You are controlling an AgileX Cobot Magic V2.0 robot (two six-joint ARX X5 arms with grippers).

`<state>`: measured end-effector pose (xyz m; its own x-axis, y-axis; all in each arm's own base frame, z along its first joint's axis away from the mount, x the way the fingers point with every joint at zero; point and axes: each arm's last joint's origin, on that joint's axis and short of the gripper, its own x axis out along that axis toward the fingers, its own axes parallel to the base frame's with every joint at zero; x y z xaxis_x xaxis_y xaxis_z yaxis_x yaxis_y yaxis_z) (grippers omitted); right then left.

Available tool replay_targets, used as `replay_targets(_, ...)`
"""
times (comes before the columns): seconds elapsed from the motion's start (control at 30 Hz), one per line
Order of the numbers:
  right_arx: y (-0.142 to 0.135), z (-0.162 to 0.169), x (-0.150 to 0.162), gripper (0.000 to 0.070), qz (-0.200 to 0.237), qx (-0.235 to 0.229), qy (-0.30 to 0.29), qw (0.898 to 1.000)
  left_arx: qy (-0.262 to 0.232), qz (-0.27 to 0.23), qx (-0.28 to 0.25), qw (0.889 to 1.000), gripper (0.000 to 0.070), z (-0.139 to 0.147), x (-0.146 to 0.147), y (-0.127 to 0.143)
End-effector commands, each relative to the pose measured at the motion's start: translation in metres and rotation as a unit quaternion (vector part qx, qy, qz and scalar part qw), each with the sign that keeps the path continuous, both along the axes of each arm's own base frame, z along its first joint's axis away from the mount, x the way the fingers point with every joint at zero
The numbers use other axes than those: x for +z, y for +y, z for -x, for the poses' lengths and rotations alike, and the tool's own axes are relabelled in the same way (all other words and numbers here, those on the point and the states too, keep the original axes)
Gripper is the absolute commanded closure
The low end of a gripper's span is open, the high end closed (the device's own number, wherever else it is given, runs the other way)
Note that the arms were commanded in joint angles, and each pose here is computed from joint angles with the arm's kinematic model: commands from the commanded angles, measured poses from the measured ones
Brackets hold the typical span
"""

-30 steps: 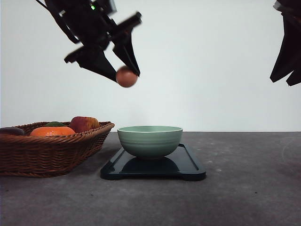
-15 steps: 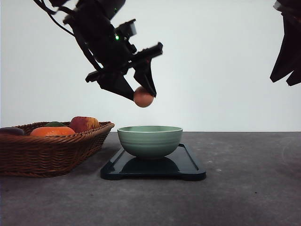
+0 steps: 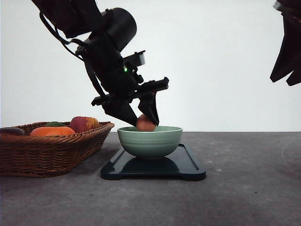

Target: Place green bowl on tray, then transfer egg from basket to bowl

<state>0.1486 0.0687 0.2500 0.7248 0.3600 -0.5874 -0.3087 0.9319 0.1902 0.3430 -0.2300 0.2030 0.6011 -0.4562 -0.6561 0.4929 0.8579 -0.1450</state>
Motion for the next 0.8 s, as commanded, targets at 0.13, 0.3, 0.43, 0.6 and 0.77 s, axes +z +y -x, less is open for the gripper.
replay_targets(0.13,0.001,-0.001,0.001,0.0501,-0.005,-0.001,0.000,1.000,-0.006,-0.003,-0.006,1.000,0.0513,-0.005,-0.008,-0.009)
replay_targets(0.3,0.001,-0.001,0.001,0.0501,-0.004,-0.001,-0.001,1.000,-0.003,-0.006,-0.009,1.000,0.0513,-0.005,-0.013,-0.011)
replay_targets(0.43,0.001,-0.001,0.001,0.0501,-0.004,-0.001,-0.001,1.000,-0.007,-0.002,-0.011,1.000,0.0513,-0.005,-0.013,-0.014)
replay_targets(0.6,0.001,-0.001,0.001,0.0501,-0.004,-0.001,0.000,1.000,-0.005,-0.004,-0.012,1.000,0.0513,-0.005,-0.015,-0.014)
replay_targets(0.77,0.001,-0.001,0.001,0.0501,-0.004,-0.001,-0.001,1.000,-0.002,-0.006,-0.012,1.000,0.0513,-0.005,-0.017,-0.015)
